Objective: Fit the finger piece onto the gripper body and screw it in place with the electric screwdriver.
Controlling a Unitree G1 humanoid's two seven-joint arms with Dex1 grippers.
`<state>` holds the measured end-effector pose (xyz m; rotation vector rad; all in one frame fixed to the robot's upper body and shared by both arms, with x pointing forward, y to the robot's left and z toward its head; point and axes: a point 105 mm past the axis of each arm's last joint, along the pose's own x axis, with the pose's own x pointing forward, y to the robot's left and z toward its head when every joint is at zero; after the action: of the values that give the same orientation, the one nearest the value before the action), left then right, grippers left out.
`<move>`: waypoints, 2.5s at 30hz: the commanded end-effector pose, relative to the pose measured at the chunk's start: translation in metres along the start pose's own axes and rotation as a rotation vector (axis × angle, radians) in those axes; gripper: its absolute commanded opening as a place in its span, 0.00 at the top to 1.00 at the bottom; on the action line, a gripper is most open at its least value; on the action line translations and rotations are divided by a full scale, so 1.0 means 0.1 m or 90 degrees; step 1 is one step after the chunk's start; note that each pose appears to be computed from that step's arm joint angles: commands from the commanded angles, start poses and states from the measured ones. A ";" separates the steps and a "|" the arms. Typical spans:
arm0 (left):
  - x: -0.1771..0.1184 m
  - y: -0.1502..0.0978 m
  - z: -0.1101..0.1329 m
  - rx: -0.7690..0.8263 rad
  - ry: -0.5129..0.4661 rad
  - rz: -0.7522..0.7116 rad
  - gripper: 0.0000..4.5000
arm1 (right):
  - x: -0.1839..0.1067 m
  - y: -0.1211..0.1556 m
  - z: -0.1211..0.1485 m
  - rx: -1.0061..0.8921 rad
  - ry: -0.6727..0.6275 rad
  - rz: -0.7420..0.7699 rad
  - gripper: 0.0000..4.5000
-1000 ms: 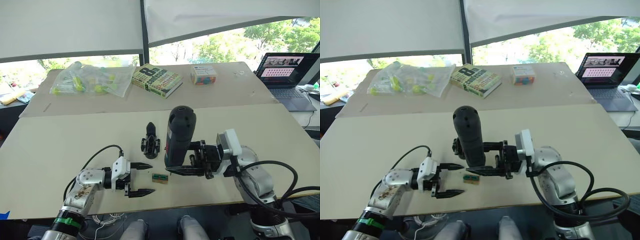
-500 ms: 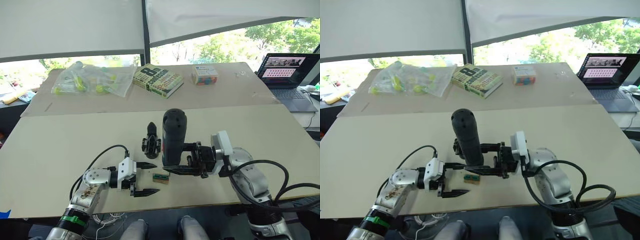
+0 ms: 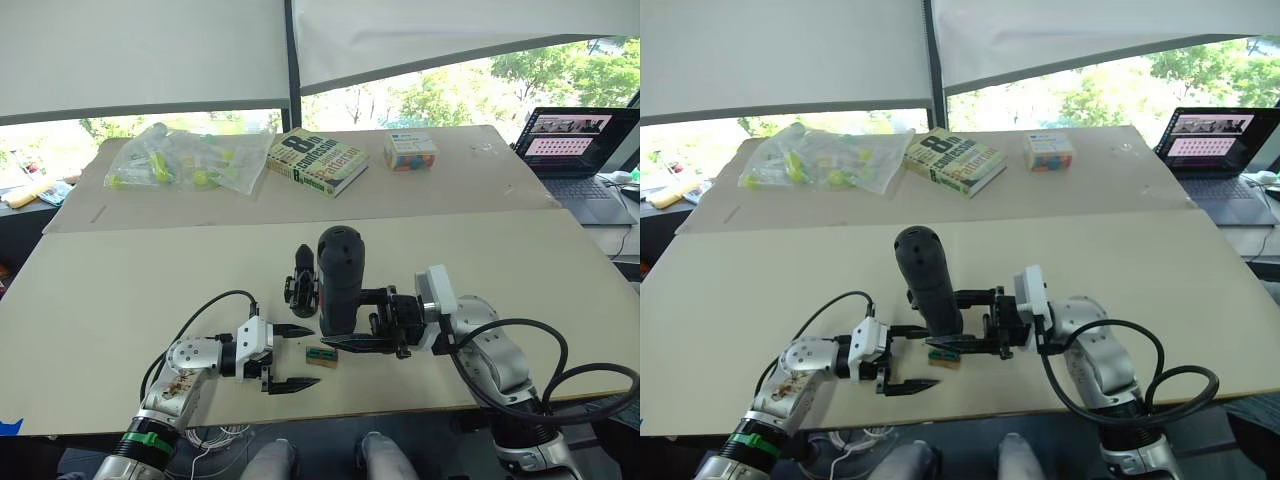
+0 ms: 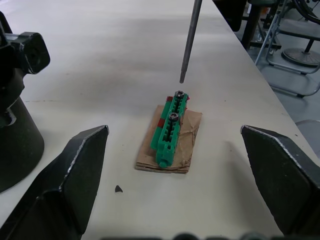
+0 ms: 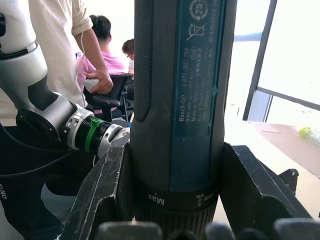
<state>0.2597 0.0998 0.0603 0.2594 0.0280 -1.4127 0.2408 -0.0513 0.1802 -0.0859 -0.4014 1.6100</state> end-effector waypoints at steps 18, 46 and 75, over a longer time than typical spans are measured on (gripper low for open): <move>0.04 -0.06 -0.08 -0.019 0.009 -0.011 0.00 | 0.06 -0.03 0.08 -0.041 -0.015 0.003 0.57; 0.04 -0.12 -0.12 -0.027 0.006 -0.008 0.00 | 0.08 -0.01 0.10 -0.074 -0.003 0.023 0.57; 0.04 -0.12 -0.13 -0.030 0.005 -0.012 0.00 | 0.12 -0.03 0.02 -0.084 0.013 0.013 0.57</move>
<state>0.2569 0.0992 0.0567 0.2473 0.0256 -1.4064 0.2450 -0.0426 0.1687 -0.1795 -0.3902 1.5987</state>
